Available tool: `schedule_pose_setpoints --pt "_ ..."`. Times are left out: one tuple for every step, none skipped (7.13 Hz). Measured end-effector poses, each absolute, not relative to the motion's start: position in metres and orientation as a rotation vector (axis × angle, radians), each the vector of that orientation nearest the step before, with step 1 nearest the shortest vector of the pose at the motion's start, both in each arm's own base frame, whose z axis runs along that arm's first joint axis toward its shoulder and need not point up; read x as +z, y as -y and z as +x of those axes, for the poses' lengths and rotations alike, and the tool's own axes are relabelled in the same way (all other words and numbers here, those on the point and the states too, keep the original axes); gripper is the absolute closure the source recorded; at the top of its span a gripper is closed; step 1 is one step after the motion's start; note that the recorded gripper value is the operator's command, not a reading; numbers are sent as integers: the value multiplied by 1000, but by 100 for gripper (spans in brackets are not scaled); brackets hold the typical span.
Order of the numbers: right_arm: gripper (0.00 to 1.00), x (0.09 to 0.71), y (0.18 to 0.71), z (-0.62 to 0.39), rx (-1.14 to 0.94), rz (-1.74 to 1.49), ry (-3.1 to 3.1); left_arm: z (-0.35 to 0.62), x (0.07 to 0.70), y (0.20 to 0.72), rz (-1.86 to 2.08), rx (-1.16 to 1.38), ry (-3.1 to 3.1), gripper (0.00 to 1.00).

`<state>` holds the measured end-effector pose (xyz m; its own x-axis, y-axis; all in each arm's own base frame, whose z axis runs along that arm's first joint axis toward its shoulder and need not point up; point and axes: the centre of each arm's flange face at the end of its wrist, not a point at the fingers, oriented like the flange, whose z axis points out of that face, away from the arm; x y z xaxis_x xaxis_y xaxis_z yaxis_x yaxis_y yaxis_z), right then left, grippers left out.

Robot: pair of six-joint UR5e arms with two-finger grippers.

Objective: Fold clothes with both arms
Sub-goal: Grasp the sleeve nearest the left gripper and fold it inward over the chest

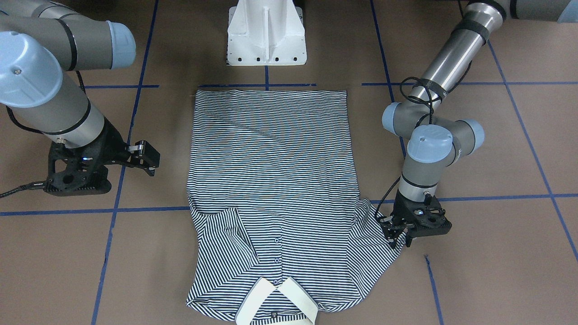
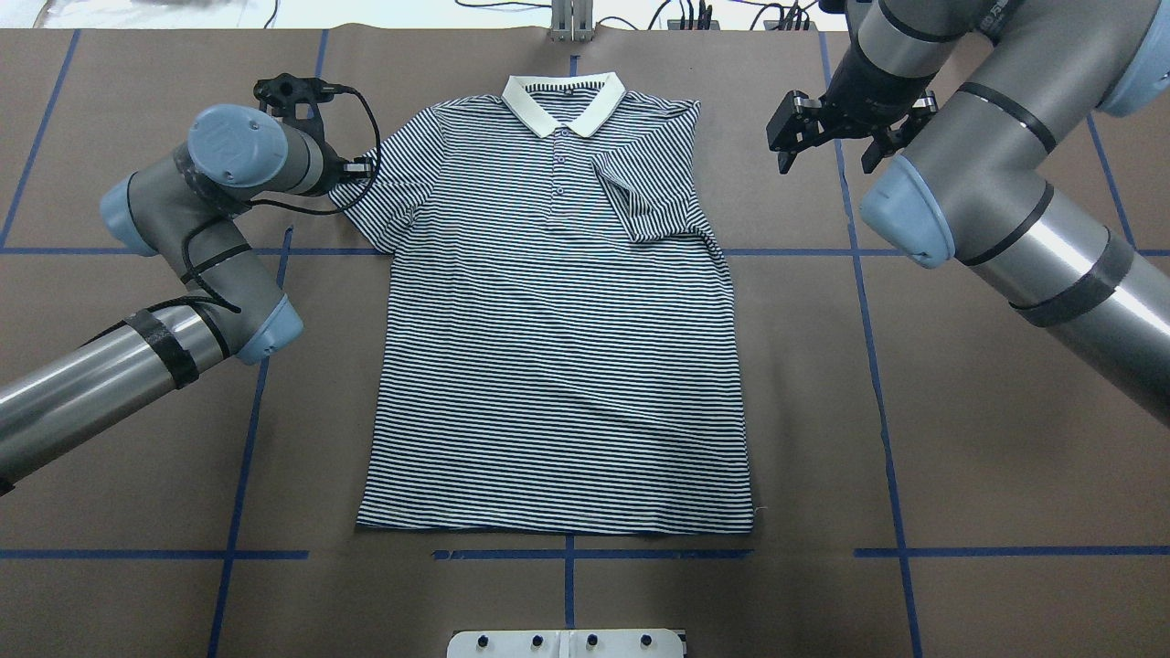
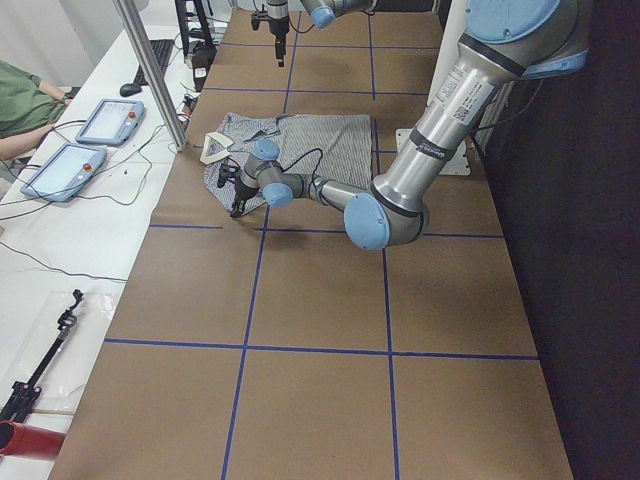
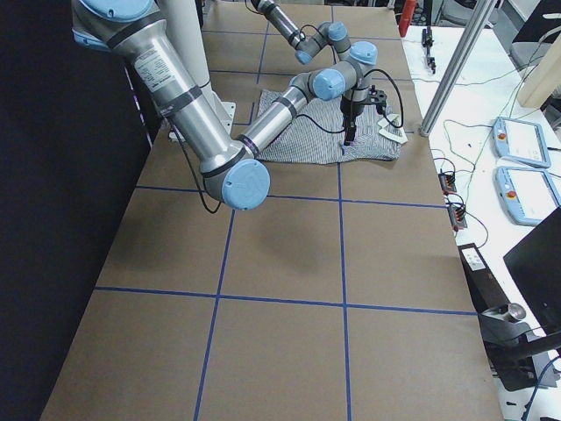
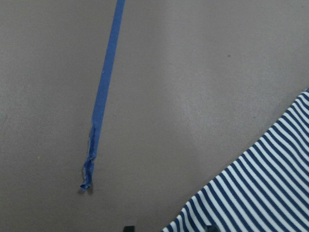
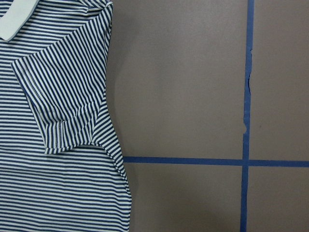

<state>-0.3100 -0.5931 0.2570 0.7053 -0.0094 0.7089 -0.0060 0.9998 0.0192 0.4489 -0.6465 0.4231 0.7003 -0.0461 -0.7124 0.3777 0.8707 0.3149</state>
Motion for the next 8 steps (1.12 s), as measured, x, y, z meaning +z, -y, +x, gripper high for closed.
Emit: schedule_pose_setpoints --pt "0 259 593 -311 -2 18 786 448 407 646 465 -243 -766 100" --pt "0 261 593 -312 -4 16 784 447 385 642 442 -237 -767 100" --pt "0 262 593 -312 -7 16 782 449 355 640 409 -239 -778 100" --pt "0 265 592 -313 -9 14 780 456 321 644 382 -272 -800 100" --pt "0 267 592 -313 -11 12 778 474 286 656 352 -333 -827 100" --pt "0 269 591 -314 -12 10 776 499 256 671 324 -381 -844 100" --pt "0 270 590 -315 -13 9 775 519 238 680 311 -411 -864 100" --pt "0 269 590 -316 -13 9 775 531 236 686 309 -433 -887 54"
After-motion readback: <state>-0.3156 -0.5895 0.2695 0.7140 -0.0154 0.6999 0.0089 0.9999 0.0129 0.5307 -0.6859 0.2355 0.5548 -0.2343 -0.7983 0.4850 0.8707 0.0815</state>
